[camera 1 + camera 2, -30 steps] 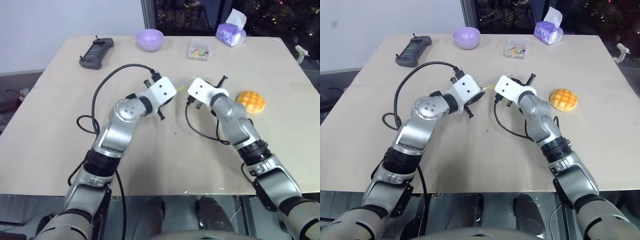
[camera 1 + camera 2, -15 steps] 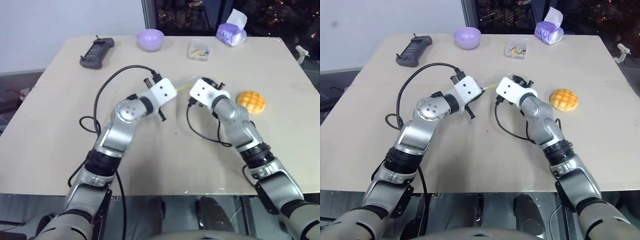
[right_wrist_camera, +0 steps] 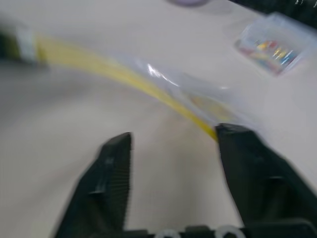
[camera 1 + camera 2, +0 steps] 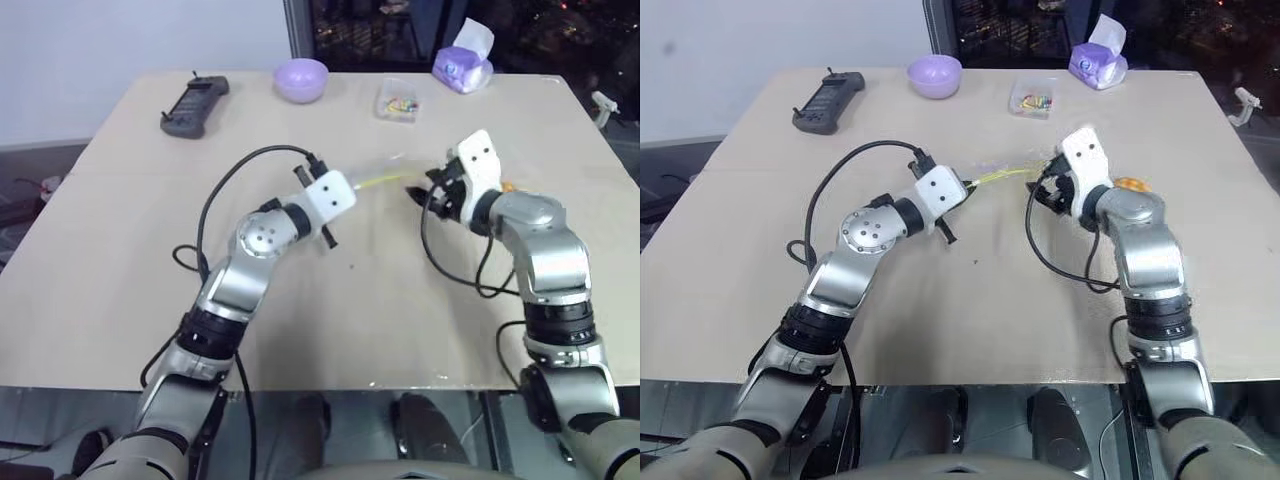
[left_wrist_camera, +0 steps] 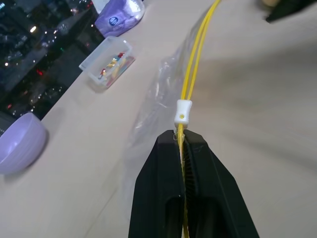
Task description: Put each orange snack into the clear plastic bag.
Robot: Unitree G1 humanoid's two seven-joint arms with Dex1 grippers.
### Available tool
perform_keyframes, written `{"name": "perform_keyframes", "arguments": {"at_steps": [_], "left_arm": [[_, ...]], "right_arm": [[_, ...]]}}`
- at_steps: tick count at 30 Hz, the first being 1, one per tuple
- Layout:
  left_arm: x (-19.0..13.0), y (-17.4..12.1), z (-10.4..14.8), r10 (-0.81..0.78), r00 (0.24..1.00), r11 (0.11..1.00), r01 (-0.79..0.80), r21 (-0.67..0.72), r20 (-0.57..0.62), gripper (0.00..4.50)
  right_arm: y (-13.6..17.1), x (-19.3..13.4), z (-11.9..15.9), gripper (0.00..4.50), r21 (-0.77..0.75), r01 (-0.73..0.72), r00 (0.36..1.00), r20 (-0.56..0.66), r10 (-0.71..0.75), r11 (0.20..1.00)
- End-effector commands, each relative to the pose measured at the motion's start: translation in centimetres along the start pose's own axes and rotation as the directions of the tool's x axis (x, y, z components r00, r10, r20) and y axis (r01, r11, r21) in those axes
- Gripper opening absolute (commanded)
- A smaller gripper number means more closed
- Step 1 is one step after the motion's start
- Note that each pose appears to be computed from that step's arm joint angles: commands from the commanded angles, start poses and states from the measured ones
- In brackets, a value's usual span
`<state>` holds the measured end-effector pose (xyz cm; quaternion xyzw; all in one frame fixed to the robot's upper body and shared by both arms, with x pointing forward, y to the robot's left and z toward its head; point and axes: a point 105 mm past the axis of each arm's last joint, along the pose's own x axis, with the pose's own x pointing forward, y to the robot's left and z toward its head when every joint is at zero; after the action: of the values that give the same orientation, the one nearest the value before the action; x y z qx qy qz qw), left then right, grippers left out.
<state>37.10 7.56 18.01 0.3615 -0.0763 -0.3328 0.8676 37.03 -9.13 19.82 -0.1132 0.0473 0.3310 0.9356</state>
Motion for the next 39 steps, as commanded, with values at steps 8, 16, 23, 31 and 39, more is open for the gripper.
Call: {"name": "perform_keyframes", "arguments": {"at_steps": [8, 16, 23, 31, 39], "left_arm": [[0.0, 0.1, 0.3, 0.018, 0.999, 1.000, -0.018, 0.002, 0.038, 0.00], [0.1, -0.1, 0.4, 0.018, 0.999, 1.000, -0.018, 0.002, 0.046, 0.00], [0.1, -0.2, 0.6, 0.010, 0.998, 1.000, -0.011, 0.017, 0.054, 0.00], [-0.1, -0.3, 0.7, -0.003, 0.998, 1.000, 0.002, 0.018, 0.057, 0.00], [-0.1, -0.4, 0.7, -0.005, 0.998, 1.000, 0.004, 0.013, 0.062, 0.00]], "right_arm": [[3.3, 0.5, 3.5, 0.04, 0.053, -0.085, 0.989, 0.128, 0.077, 0.995], [4.0, 0.9, 3.6, 0.04, 0.066, -0.105, 0.987, 0.131, 0.096, 0.992], [3.8, 1.5, 2.8, 0.04, 0.079, -0.090, 0.990, 0.113, 0.080, 0.993], [3.4, 2.2, 1.9, 0.04, 0.102, -0.076, 0.993, 0.099, 0.065, 0.992], [3.1, 2.6, 1.3, 0.04, 0.153, -0.061, 0.995, 0.091, 0.047, 0.986]]}}
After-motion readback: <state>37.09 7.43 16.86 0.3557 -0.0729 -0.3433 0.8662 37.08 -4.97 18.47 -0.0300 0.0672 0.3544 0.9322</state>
